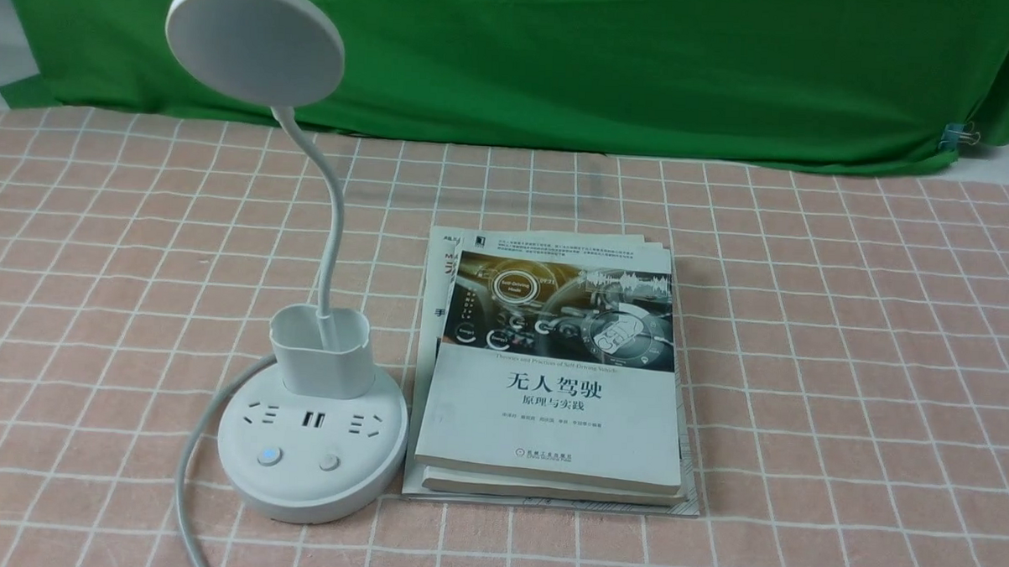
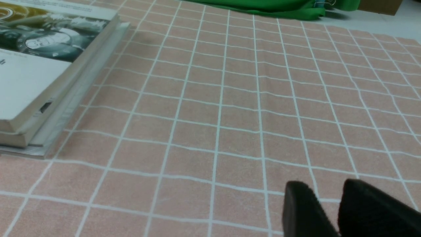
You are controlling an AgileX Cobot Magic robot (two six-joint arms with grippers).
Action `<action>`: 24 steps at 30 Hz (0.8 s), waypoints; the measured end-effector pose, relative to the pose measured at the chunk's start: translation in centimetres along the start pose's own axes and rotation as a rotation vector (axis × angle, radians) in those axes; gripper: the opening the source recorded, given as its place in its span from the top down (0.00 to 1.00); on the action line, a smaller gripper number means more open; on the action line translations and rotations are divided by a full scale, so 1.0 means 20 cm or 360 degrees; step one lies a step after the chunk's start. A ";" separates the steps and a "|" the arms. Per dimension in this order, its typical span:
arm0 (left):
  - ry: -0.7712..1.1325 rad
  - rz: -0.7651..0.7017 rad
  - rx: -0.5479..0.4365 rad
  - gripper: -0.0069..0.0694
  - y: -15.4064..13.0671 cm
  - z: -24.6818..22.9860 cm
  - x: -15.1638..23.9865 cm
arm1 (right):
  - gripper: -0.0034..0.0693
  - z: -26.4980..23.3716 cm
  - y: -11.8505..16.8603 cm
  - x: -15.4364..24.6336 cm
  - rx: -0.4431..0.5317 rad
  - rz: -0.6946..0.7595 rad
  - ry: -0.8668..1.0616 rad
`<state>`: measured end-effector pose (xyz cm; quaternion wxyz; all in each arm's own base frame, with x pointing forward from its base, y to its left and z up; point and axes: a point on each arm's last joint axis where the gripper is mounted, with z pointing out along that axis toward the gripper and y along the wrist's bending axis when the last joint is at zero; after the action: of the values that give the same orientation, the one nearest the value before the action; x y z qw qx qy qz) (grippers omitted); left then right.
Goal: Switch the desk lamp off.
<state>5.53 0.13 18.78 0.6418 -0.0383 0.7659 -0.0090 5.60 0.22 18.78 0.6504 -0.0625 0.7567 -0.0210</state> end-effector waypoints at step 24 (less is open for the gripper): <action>0.0057 0.0072 0.0008 0.90 0.00 0.00 0.02 | 0.62 0.00 0.00 0.00 0.0000 0.0000 0.0000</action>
<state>5.47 0.13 18.45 0.6282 -0.0192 0.7778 0.0027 5.60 0.22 18.78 0.6504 -0.0625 0.7567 -0.0210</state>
